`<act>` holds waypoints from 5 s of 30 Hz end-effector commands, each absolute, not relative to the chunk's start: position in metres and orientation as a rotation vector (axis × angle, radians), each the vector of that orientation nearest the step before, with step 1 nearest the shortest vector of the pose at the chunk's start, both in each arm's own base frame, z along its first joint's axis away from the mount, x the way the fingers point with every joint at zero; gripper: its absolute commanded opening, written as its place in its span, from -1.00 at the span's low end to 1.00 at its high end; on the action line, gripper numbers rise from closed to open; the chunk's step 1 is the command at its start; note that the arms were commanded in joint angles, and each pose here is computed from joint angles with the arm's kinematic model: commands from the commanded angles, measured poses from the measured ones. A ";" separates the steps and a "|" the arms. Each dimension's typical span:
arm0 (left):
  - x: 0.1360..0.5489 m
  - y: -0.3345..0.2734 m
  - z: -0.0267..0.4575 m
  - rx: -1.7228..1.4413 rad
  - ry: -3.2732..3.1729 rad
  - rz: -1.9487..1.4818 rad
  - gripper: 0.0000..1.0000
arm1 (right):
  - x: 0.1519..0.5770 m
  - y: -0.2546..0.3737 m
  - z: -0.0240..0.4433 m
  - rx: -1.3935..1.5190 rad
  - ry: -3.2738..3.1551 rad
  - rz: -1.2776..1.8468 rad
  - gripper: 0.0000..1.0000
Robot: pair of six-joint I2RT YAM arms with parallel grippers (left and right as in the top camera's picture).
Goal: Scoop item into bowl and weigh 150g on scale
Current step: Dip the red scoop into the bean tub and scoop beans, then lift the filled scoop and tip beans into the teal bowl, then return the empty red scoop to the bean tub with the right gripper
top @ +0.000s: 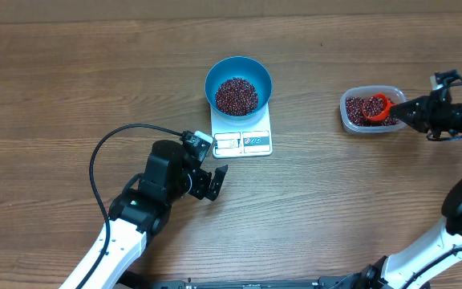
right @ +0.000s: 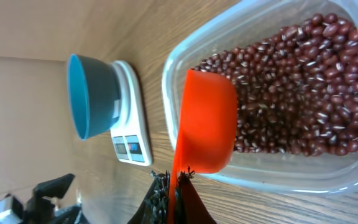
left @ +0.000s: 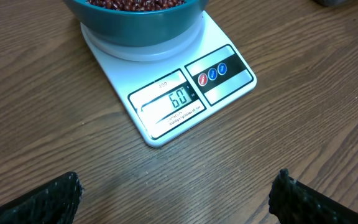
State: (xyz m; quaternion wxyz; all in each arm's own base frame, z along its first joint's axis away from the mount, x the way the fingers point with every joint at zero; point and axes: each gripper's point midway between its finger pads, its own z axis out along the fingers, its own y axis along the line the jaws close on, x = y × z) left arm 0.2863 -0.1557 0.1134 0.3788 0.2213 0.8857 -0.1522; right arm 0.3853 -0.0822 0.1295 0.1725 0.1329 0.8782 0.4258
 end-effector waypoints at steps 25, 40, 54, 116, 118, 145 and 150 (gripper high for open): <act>0.286 -0.159 0.116 0.565 2.257 -0.410 0.99 | 0.403 0.002 0.194 0.090 2.157 1.620 -0.92; 0.286 -0.159 0.116 0.566 2.257 -0.409 0.99 | 0.424 0.111 0.204 -0.130 2.228 1.750 -0.92; 0.286 -0.159 0.116 0.566 2.257 -0.409 0.99 | 0.452 0.198 0.188 -0.209 2.368 1.528 -0.93; 0.286 -0.159 0.116 0.565 2.257 -0.410 0.99 | 0.447 0.241 0.222 -0.523 2.380 -0.114 -0.93; 0.286 -0.159 0.116 0.565 2.257 -0.410 0.99 | 0.447 0.237 0.229 -0.515 2.388 -0.047 -0.93; 0.286 -0.159 0.116 0.565 2.257 -0.410 0.99 | 0.409 -0.045 0.206 0.193 2.788 0.081 -0.92; 0.286 -0.159 0.116 0.565 2.257 -0.410 0.99 | 0.402 -0.063 0.168 0.240 2.835 0.076 -0.93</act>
